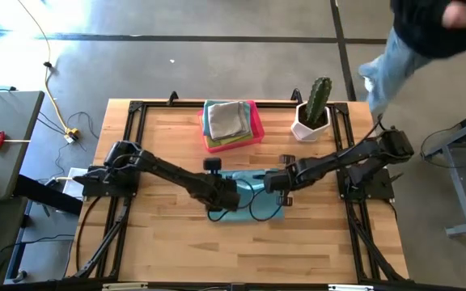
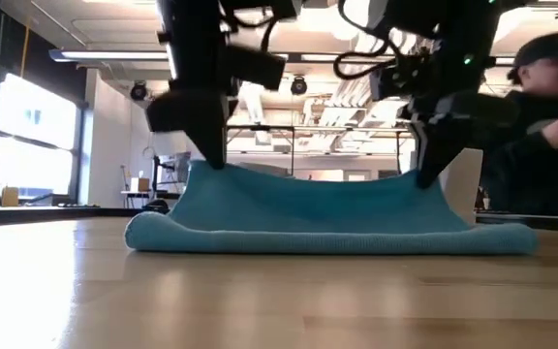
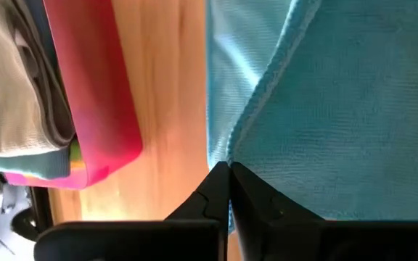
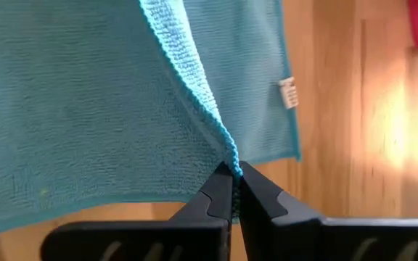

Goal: Fold microfiber towels
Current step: Fold the blue microfiber cloth

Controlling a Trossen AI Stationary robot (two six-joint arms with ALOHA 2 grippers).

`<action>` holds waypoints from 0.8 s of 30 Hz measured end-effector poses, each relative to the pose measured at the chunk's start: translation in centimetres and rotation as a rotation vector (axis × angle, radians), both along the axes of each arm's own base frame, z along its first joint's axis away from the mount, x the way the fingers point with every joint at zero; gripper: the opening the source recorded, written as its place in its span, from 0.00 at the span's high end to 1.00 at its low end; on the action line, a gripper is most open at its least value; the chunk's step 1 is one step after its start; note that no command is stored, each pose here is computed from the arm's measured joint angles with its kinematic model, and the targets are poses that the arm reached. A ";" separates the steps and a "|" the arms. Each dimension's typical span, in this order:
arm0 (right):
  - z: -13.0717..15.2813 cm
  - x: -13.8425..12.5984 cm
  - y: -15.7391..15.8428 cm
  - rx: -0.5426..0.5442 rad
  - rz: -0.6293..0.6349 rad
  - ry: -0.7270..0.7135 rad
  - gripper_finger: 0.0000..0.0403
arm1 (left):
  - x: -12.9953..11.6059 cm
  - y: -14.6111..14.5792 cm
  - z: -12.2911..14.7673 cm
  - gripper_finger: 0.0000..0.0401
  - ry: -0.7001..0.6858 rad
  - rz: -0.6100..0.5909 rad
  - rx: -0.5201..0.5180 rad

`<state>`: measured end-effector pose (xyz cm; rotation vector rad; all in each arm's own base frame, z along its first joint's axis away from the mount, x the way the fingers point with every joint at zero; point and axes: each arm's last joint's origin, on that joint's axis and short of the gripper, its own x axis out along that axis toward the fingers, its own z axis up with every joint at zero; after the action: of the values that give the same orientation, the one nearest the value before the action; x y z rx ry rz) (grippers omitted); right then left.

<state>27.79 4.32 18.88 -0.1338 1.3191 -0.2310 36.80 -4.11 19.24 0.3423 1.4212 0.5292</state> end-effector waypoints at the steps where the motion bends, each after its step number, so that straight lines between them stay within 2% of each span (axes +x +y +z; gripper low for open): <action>1: -0.1 0.0 -0.3 -0.002 -0.001 -0.002 1.00 | 0.0 0.4 -0.3 1.00 -0.005 0.010 -0.001; 10: -0.6 0.5 -2.6 0.002 -0.070 -0.050 1.00 | -0.3 2.9 -1.8 1.00 -0.010 0.087 -0.001; 17: -0.6 0.5 -2.9 0.004 -0.061 -0.041 0.99 | -0.1 3.8 -2.0 1.00 -0.040 0.117 0.003; 20: -0.6 0.5 -2.9 0.006 -0.059 -0.035 0.93 | -0.1 3.8 -2.0 1.00 -0.038 0.118 -0.017; 24: -0.6 0.5 -3.0 -0.036 -0.026 -0.023 0.78 | -0.1 3.7 -2.0 1.00 -0.036 0.118 -0.042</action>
<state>28.25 1.33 18.28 -0.1440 1.2943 -0.2772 36.73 -0.43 17.20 0.2150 1.4213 0.5977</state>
